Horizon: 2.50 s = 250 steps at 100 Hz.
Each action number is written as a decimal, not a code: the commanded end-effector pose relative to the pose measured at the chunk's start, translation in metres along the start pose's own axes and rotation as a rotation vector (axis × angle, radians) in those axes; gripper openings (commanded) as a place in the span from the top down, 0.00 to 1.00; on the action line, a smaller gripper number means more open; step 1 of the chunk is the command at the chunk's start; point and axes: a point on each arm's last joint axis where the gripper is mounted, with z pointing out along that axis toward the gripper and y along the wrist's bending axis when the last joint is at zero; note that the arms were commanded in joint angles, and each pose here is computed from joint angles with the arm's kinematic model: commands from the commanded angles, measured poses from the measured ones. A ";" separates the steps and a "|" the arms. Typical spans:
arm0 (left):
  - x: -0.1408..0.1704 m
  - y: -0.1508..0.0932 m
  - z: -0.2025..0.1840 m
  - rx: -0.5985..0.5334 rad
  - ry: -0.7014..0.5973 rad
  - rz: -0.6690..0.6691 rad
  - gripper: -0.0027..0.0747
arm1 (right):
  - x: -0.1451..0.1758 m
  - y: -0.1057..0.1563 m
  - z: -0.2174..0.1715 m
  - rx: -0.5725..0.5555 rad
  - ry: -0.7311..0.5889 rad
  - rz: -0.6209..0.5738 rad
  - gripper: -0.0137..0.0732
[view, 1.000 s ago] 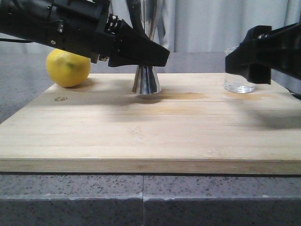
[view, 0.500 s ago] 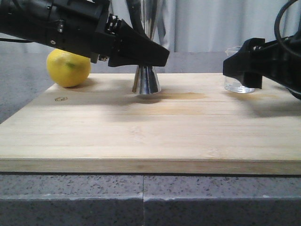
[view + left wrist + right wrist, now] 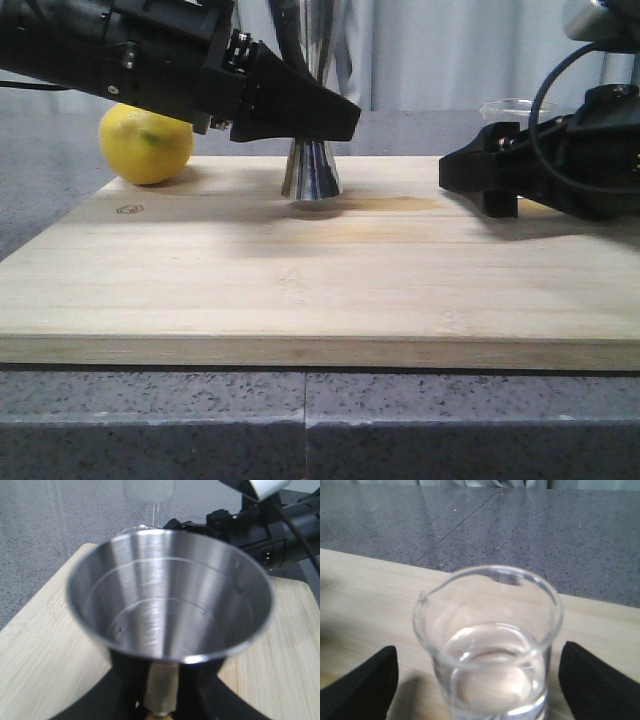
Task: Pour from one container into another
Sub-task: 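Lift the beaker with the right gripper toward the jigger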
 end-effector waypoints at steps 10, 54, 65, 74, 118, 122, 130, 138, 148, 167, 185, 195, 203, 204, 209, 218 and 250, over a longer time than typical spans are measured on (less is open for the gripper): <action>-0.031 -0.005 -0.010 0.007 -0.114 0.028 0.85 | -0.018 0.000 0.009 -0.012 -0.118 -0.007 0.16; -0.031 -0.005 -0.010 0.007 -0.114 0.028 0.85 | -0.019 -0.007 0.009 -0.022 -0.116 -0.034 0.35; -0.031 -0.005 -0.010 0.007 -0.114 0.028 0.85 | -0.019 -0.007 0.009 -0.022 -0.116 -0.034 0.40; -0.031 -0.005 -0.010 0.007 -0.114 0.028 0.85 | -0.019 -0.007 0.009 -0.022 -0.116 -0.034 0.46; -0.031 -0.005 -0.010 0.007 -0.114 0.028 0.85 | -0.036 -0.006 0.000 -0.013 -0.124 -0.044 0.52; -0.031 -0.005 -0.010 0.007 -0.114 0.028 0.85 | -0.040 -0.006 -0.001 -0.012 -0.114 -0.051 0.52; -0.031 -0.005 -0.010 0.007 -0.114 0.028 0.85 | -0.052 -0.005 0.000 -0.017 -0.096 -0.077 0.52; -0.031 -0.005 -0.010 0.007 -0.114 0.028 0.85 | -0.059 -0.004 0.002 -0.026 -0.086 -0.105 0.52; -0.031 -0.005 -0.010 0.007 -0.114 0.028 0.85 | -0.069 -0.003 0.004 -0.032 -0.107 -0.122 0.52; -0.031 -0.005 -0.010 0.007 -0.114 0.028 0.85 | -0.088 -0.003 0.013 -0.028 -0.058 -0.170 0.52; -0.031 -0.005 -0.010 0.007 -0.114 0.028 0.85 | -0.110 0.004 0.022 -0.063 -0.012 -0.188 0.52; -0.031 -0.005 -0.010 0.007 -0.114 0.028 0.85 | -0.121 0.011 0.024 -0.080 0.015 -0.216 0.52; -0.031 -0.005 -0.010 0.007 -0.114 0.028 0.85 | -0.132 0.017 0.021 -0.085 0.015 -0.247 0.52; -0.031 -0.005 -0.010 0.007 -0.114 0.028 0.85 | -0.133 0.017 0.020 -0.086 0.015 -0.247 0.52; -0.031 -0.005 -0.010 0.007 -0.114 0.028 0.85 | -0.140 0.021 0.015 -0.085 0.007 -0.254 0.52; -0.031 -0.005 -0.010 0.007 -0.114 0.028 0.85 | -0.149 0.028 0.007 -0.090 -0.001 -0.267 0.52; -0.031 -0.005 -0.010 0.007 -0.114 0.028 0.85 | -0.172 0.062 -0.009 -0.117 0.043 -0.388 0.52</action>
